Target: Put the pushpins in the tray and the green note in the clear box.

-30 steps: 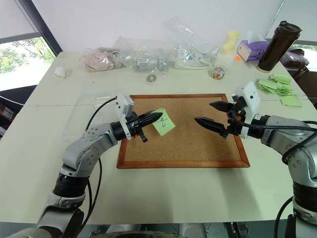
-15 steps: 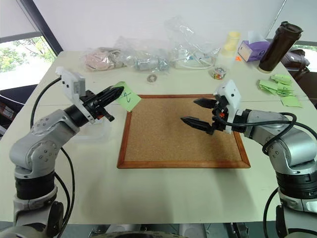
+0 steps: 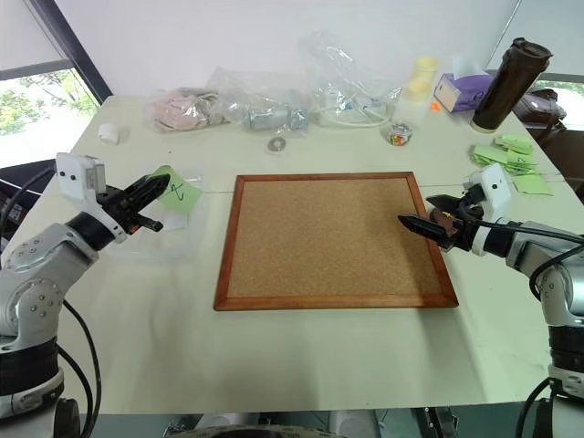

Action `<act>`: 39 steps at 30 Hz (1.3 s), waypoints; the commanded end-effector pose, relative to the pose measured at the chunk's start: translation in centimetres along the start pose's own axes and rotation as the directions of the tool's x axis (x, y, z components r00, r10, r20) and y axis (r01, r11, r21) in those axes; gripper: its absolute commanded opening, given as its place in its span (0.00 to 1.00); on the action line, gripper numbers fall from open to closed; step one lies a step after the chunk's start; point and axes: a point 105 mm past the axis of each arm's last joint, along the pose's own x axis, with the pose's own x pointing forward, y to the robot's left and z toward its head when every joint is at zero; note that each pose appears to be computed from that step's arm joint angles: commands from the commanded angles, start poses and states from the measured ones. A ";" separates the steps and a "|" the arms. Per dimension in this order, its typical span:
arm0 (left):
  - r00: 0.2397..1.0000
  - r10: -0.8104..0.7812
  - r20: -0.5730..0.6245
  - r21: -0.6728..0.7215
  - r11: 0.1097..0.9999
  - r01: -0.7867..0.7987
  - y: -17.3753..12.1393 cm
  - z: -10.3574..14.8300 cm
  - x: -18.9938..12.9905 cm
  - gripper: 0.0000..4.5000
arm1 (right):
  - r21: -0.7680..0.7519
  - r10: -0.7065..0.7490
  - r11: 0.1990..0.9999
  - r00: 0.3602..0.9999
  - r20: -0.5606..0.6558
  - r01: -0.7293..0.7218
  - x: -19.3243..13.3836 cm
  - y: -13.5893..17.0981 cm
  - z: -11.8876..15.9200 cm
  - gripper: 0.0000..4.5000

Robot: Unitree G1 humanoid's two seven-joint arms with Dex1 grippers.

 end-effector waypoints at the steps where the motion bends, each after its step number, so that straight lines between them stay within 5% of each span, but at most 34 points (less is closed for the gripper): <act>1: 0.998 0.054 0.011 0.055 0.997 -0.054 1.1 -0.5 0.4 0.00 | -0.067 0.144 0.988 0.987 0.066 -0.139 1.5 3.6 2.9 0.99; 7: 0.989 0.149 -0.004 0.117 0.982 -0.148 2.9 -2.2 1.3 0.00 | -0.128 0.372 0.923 0.926 0.062 -0.362 3.9 9.5 4.5 0.99; 12: 0.984 0.175 -0.027 0.140 0.975 -0.170 3.5 -3.3 1.5 0.00 | -0.153 0.410 0.904 0.911 0.050 -0.399 4.8 10.7 4.7 0.99; 21: 0.990 0.136 -0.025 0.125 0.983 -0.132 3.5 -2.8 0.4 0.99 | -0.155 0.388 0.912 0.921 0.024 -0.380 4.9 10.1 4.0 1.00; 29: 0.977 -0.212 0.023 0.055 0.976 0.210 -2.9 0.8 0.7 0.99 | -0.147 0.294 0.946 0.956 0.004 -0.290 3.6 7.9 3.3 1.00; 39: 0.742 -0.653 -0.152 0.034 0.747 0.664 -12.1 -1.7 0.0 0.99 | -0.151 0.167 0.973 0.984 -0.067 -0.175 -0.2 5.3 2.2 1.00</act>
